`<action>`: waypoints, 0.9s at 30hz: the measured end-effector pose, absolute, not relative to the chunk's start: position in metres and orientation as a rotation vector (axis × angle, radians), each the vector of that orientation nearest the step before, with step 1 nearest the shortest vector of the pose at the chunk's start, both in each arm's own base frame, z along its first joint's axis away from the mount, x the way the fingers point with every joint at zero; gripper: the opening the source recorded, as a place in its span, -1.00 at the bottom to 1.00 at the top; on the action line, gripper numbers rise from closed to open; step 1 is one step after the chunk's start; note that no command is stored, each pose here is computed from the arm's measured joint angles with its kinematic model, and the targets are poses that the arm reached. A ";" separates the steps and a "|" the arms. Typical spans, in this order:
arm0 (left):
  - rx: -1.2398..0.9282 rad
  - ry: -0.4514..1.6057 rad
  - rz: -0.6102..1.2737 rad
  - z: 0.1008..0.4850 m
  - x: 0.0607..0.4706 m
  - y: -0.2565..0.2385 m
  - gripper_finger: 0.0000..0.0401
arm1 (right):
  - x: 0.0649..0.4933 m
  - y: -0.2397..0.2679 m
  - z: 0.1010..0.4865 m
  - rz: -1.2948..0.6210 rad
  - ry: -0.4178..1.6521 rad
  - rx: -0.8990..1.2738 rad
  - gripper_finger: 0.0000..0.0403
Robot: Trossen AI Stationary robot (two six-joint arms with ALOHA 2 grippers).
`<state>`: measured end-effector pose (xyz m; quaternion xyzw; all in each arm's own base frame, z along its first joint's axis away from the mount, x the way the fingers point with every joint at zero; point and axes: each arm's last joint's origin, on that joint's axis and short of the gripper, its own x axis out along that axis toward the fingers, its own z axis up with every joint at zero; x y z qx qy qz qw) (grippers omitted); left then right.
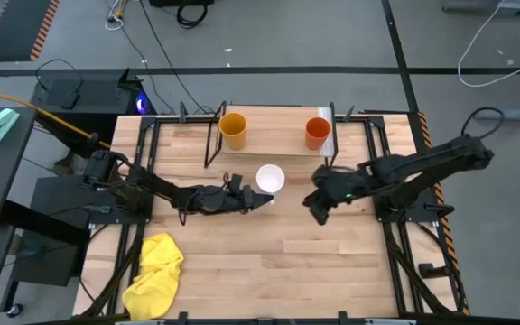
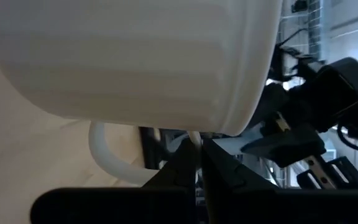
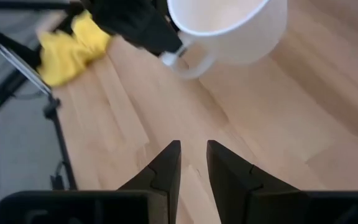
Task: Stack small to large cups/mugs on shelf
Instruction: Put the white mug on the shelf
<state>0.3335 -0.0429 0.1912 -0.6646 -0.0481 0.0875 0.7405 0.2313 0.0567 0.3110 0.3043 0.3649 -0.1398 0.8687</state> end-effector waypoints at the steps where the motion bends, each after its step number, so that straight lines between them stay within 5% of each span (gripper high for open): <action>1: -1.450 -0.113 0.186 0.195 0.337 -0.040 -0.93 | 0.226 0.057 0.316 -0.292 0.741 0.636 -0.57; 20: -1.446 -0.205 0.073 0.281 0.383 0.037 -0.93 | 0.195 0.076 0.323 -0.257 0.780 0.609 -0.57; 27: -1.528 -0.139 0.175 0.272 0.382 0.058 -0.93 | 0.181 0.080 0.331 -0.256 0.725 0.616 -0.57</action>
